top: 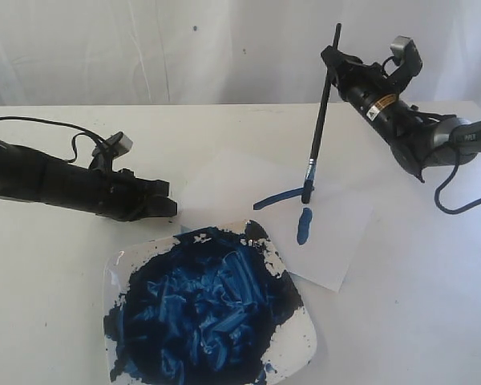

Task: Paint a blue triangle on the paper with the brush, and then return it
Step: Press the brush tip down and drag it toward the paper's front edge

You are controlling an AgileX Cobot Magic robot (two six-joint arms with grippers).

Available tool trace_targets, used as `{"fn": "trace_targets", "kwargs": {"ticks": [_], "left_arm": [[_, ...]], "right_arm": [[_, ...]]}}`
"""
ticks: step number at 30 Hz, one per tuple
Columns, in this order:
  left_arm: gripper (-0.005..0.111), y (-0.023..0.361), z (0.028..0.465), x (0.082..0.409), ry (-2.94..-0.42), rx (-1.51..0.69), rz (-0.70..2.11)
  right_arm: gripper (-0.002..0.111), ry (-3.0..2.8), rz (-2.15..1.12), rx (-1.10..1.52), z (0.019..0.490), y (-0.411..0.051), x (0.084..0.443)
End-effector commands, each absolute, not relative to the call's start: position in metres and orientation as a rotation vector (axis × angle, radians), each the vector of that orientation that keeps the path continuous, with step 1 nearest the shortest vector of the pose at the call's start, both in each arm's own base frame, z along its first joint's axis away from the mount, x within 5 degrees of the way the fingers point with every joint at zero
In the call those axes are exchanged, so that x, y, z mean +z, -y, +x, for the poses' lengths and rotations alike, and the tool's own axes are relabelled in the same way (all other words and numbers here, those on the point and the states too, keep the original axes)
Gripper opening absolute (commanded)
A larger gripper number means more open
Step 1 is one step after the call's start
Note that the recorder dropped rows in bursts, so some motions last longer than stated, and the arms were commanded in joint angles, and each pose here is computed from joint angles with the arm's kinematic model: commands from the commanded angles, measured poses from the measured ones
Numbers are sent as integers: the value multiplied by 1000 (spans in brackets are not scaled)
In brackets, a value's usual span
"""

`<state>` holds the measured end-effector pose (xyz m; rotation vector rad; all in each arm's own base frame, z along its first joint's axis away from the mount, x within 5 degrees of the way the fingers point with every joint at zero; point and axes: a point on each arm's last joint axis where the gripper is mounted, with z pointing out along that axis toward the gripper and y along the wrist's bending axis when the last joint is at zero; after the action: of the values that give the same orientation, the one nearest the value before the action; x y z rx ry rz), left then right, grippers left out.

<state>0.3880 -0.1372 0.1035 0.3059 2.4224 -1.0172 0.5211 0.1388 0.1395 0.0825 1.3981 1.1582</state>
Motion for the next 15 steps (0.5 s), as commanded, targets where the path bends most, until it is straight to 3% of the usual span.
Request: {"fn": "trace_targets", "kwargs": {"ticks": [1, 15], "left_arm": [[0, 136, 382, 81, -2505, -989, 269], [0, 136, 382, 81, -2505, -989, 269]], "right_arm": [[0, -1397, 80, 1117, 524, -136, 144], [0, -1447, 97, 1228, 521, -141, 141]]}}
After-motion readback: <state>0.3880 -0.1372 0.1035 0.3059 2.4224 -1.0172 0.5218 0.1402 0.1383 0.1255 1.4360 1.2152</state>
